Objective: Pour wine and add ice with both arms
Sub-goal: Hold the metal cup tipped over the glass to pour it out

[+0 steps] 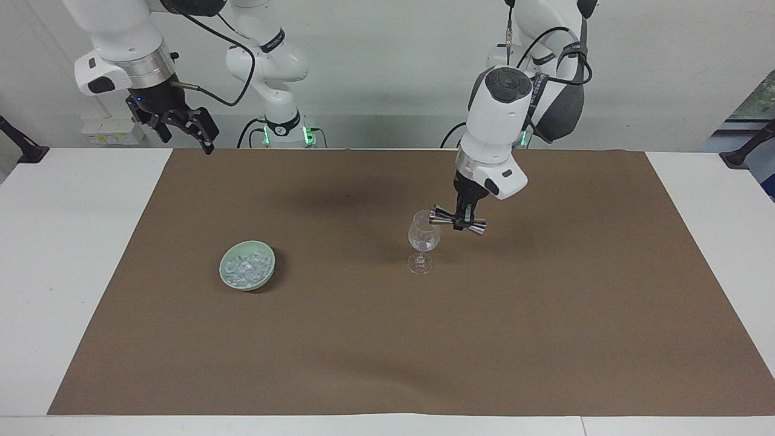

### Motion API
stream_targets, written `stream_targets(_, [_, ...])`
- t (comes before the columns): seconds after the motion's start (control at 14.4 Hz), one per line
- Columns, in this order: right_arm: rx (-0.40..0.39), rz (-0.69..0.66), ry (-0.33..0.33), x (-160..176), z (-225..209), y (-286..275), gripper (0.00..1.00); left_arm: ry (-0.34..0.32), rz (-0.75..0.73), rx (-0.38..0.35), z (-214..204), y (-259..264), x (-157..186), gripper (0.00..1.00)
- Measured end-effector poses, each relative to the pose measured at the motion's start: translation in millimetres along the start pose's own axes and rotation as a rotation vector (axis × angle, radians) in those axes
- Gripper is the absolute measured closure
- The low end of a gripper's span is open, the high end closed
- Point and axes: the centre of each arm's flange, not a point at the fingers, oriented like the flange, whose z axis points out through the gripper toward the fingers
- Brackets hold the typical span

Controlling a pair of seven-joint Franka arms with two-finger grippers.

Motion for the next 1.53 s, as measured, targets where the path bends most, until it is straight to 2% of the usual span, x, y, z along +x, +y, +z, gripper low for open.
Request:
stream_targets(0.83, [0.000, 0.000, 0.000, 0, 0, 0, 0.00, 0.051, 0.041, 0.020, -1, -5, -15, 0.78])
stream_targets(1.53, [0.000, 0.000, 0.000, 0, 0, 0, 0.00, 0.096, 0.051, 0.011, -3, -5, -24, 0.78])
